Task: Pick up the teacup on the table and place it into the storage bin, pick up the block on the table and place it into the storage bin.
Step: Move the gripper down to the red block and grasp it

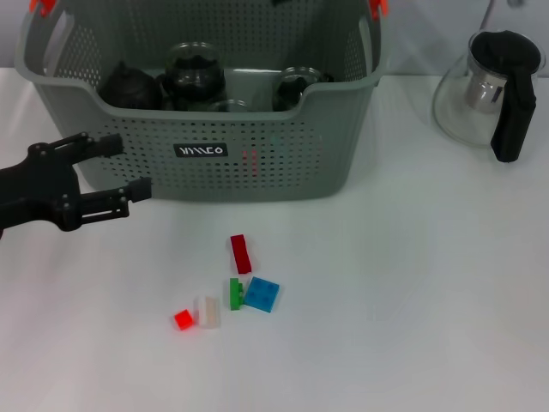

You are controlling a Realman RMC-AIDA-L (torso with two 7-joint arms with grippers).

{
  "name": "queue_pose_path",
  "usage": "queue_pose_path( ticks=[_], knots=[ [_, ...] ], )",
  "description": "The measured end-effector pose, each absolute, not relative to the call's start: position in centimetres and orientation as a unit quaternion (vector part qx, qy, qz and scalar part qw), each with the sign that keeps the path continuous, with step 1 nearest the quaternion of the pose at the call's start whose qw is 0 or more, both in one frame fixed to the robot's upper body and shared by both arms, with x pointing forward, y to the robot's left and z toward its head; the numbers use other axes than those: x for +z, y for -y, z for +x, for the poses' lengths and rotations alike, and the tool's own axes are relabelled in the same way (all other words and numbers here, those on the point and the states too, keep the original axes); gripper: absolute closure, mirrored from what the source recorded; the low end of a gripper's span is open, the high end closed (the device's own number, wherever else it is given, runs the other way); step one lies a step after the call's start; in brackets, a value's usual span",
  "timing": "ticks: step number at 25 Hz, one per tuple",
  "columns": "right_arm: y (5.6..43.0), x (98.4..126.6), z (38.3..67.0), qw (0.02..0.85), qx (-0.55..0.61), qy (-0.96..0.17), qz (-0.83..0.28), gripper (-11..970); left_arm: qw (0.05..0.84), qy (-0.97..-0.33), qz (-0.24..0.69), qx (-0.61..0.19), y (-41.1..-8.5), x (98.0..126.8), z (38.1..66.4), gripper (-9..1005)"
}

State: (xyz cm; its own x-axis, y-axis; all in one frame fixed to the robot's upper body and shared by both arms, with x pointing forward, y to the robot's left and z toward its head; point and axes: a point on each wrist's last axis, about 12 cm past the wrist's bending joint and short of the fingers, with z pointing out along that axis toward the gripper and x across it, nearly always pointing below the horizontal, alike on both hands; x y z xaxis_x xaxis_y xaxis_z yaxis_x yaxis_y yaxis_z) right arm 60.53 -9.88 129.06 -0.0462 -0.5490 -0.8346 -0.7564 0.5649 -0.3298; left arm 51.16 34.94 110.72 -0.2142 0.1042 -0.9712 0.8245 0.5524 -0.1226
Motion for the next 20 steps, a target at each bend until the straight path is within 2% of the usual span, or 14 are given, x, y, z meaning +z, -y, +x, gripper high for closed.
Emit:
queue_pose_path(
  ticks=[5,10,14,20],
  knots=[
    [11.3,126.9,56.5,0.507,0.162,-0.701,-0.475,74,0.534,-0.704,0.33,-0.332,-35.3,110.7,50.9,149],
    [12.8,123.7,53.7,0.482,0.218,-0.677,-0.512,21,0.532,-0.703,0.336,-0.332,-35.3,110.8,50.8,149],
    [14.4,120.9,52.1,0.483,0.229,-0.65,-0.539,22,0.527,-0.699,0.349,-0.335,-35.3,110.9,50.6,149],
    [16.9,115.8,51.8,0.489,0.285,-0.633,-0.529,24,0.51,-0.694,0.372,-0.347,-35.1,111.0,50.1,149]
  ],
)
